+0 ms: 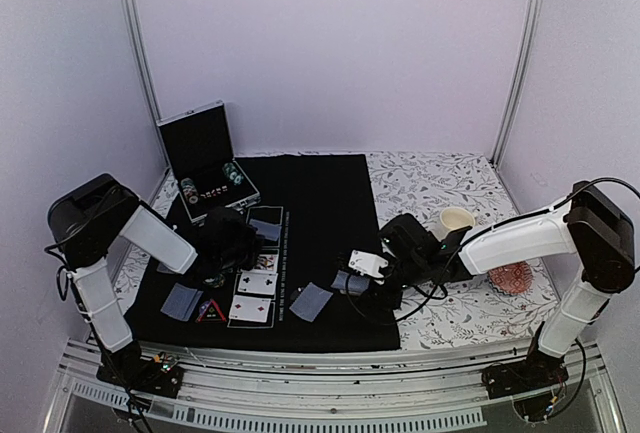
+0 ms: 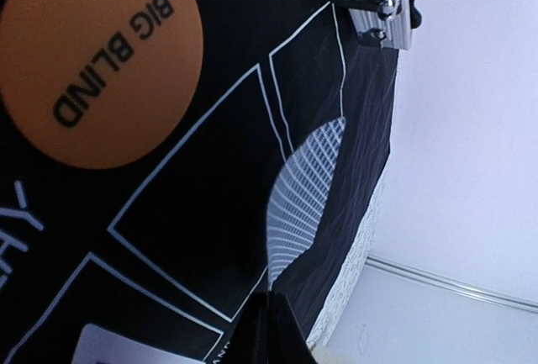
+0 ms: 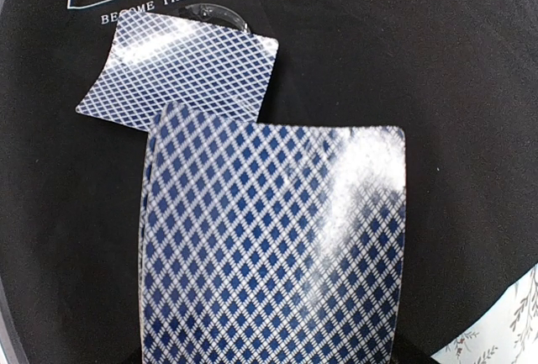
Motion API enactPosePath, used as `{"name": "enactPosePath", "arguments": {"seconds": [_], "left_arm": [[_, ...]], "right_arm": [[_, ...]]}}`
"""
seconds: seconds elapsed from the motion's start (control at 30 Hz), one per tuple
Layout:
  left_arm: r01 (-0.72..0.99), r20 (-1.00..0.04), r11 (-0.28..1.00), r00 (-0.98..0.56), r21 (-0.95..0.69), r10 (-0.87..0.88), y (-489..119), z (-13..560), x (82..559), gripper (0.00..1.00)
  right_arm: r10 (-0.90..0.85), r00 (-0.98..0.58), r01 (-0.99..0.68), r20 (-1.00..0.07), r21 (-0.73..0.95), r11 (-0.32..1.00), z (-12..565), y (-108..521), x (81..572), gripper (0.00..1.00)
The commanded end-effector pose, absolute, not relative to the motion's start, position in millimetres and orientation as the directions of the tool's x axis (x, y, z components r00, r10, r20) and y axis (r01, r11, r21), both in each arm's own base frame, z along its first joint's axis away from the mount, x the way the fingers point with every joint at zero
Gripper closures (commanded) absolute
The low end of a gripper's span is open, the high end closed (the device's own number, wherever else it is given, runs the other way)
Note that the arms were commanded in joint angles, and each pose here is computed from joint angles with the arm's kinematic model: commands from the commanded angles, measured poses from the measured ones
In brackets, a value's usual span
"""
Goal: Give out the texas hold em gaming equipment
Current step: Distribute the poker card in the community card area.
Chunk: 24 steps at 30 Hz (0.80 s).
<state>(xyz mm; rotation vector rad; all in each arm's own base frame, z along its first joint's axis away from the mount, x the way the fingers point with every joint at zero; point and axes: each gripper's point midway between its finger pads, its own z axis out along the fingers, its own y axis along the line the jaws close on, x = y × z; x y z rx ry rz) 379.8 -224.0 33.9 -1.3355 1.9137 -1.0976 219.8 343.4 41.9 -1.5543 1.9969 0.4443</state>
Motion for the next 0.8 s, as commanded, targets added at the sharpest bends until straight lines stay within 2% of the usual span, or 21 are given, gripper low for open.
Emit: {"name": "enactPosePath", "arguments": {"seconds": [0.0,0.23,0.43,0.57,0.7,0.77], "left_arm": [[-0.511,0.025,0.17,-0.353,-0.843,-0.935,-228,28,373,0.95],[-0.495,-0.031,0.235,-0.386,-0.837,-0.922,-232,43,376,0.71],[-0.494,-0.083,0.305,-0.421,-0.814,-0.903,-233,60,370,0.34],[-0.461,-0.161,0.408,-0.486,-0.788,-0.859,-235,85,365,0.04],[-0.357,-0.287,0.545,-0.568,-0.758,-0.771,-236,115,355,0.02],[-0.245,-0.41,0.628,-0.577,-0.739,-0.706,-232,139,352,0.02]], "right_arm": [[-0.763,-0.154,-0.956,-0.627,-0.1,0.275,51,342,220,0.44],[-0.766,-0.149,-0.955,-0.625,-0.108,0.275,53,340,220,0.44],[-0.767,-0.146,-0.954,-0.625,-0.116,0.276,55,339,220,0.44],[-0.768,-0.145,-0.954,-0.624,-0.119,0.277,57,338,220,0.44],[-0.764,-0.141,-0.952,-0.63,-0.126,0.28,62,337,220,0.44],[-0.76,-0.139,-0.951,-0.635,-0.129,0.281,65,336,220,0.44]]}}
